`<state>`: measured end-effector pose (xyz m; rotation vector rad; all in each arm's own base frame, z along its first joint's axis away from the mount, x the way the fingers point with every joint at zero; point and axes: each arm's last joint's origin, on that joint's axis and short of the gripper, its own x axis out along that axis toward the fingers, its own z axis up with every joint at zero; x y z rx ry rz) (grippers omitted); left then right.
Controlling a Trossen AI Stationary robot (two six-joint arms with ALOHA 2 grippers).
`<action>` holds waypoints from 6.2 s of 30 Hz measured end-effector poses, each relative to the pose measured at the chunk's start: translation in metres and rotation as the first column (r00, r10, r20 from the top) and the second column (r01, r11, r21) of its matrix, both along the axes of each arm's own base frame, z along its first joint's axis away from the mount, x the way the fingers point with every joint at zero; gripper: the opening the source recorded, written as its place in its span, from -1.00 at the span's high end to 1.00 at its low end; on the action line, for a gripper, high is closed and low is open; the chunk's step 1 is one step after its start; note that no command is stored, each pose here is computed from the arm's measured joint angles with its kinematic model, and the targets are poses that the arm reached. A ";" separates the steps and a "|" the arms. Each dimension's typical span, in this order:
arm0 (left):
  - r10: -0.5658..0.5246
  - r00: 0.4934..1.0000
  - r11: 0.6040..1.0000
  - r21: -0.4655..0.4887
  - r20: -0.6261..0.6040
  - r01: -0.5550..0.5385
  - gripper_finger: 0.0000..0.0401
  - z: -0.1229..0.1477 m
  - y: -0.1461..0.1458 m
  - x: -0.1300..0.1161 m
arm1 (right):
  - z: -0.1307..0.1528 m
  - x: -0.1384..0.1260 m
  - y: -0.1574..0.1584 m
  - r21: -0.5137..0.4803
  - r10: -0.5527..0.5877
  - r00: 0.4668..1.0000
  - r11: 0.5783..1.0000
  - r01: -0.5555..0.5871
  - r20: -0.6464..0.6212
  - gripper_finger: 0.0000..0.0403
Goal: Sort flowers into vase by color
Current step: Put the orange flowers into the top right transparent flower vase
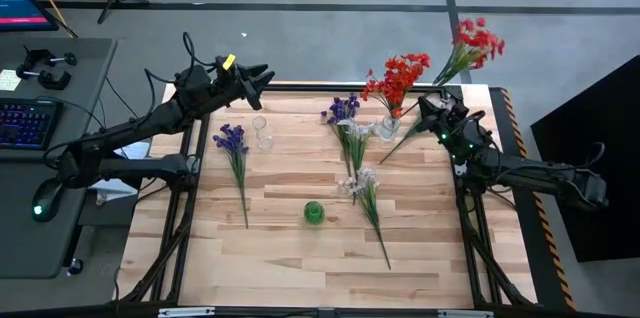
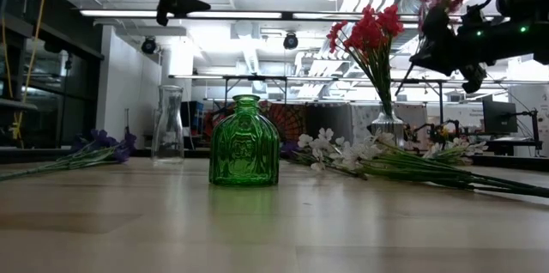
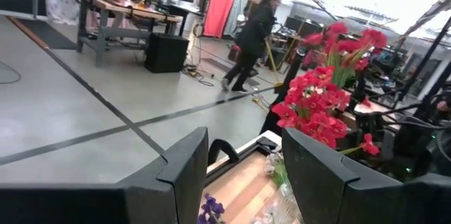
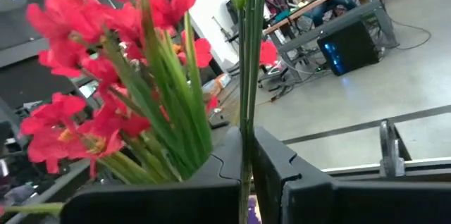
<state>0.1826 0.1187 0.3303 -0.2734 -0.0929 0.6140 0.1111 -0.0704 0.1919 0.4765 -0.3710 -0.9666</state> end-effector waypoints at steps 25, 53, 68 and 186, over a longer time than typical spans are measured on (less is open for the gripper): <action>0.073 0.997 0.997 0.000 0.001 -0.073 0.15 0.000 0.002 -0.001 | 0.001 0.008 -0.002 -0.062 0.011 0.999 0.998 -0.014 -0.050 1.00; 0.123 0.992 0.992 0.021 -0.014 -0.122 0.15 0.000 0.003 -0.002 | 0.024 0.031 -0.012 -0.125 0.018 0.944 0.990 -0.063 -0.329 1.00; 0.129 0.991 0.991 0.020 -0.014 -0.129 0.15 0.000 0.003 -0.002 | 0.022 0.031 -0.013 -0.108 -0.005 0.932 0.993 -0.036 -0.362 1.00; 0.153 0.988 0.987 0.041 -0.027 -0.152 0.15 0.000 0.003 -0.003 | 0.023 0.019 -0.010 0.041 0.258 0.886 0.964 -0.263 -0.386 0.25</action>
